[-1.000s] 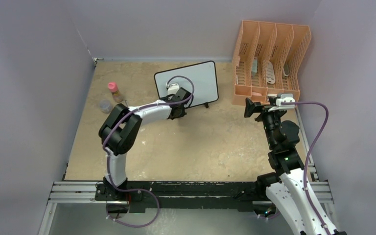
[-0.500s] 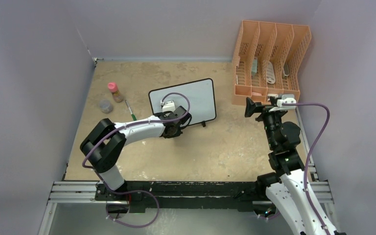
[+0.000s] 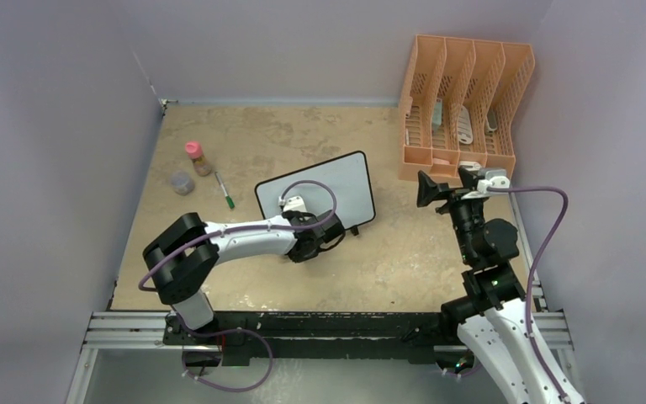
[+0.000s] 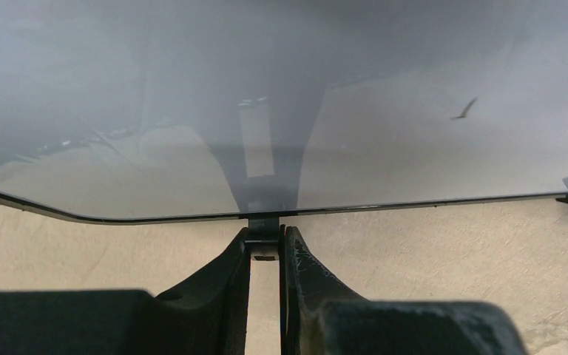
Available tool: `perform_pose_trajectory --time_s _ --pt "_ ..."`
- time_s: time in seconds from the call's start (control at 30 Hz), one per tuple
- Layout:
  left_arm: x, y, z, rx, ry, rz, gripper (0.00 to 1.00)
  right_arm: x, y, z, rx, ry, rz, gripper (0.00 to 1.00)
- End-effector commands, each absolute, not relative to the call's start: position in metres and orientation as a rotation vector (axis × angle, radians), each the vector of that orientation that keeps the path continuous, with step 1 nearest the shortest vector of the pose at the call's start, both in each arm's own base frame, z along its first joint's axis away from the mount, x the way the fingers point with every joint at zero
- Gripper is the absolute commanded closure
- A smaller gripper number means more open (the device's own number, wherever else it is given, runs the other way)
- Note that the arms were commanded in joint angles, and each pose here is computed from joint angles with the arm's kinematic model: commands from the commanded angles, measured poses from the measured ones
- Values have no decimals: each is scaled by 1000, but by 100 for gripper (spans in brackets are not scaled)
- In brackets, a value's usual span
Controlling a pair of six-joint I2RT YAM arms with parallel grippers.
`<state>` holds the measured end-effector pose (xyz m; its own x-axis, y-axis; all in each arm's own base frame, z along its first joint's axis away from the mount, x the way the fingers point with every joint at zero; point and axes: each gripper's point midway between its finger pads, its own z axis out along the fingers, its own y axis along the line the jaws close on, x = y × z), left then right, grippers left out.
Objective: Write a sentence on the whiteboard
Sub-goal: Move the whiteboard to the center of the board.
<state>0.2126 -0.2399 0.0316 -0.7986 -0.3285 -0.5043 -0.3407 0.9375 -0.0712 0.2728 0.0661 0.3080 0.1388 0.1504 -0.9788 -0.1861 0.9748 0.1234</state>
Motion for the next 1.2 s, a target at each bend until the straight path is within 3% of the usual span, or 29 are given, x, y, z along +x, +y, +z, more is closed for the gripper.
perform_pose_trajectory --time_s 0.0,0.27,0.57,0.7,0.97,1.17 --pt "199 -240 34 -549 2559 90 100 268 69 323 -1 1355 279 1" --pt "194 -257 26 -524 2578 65 99 263 74 325 -9 1347 303 1" --pt "187 -257 54 -495 2583 67 60 261 76 326 -15 1339 313 1" --pt "181 -257 79 -450 2594 33 48 260 76 327 -16 1335 314 1" --pt "191 -246 167 -308 2480 -92 30 263 75 323 -15 1353 299 1" --pt "221 -228 225 -148 2333 -101 23 266 73 318 -7 1367 280 1"
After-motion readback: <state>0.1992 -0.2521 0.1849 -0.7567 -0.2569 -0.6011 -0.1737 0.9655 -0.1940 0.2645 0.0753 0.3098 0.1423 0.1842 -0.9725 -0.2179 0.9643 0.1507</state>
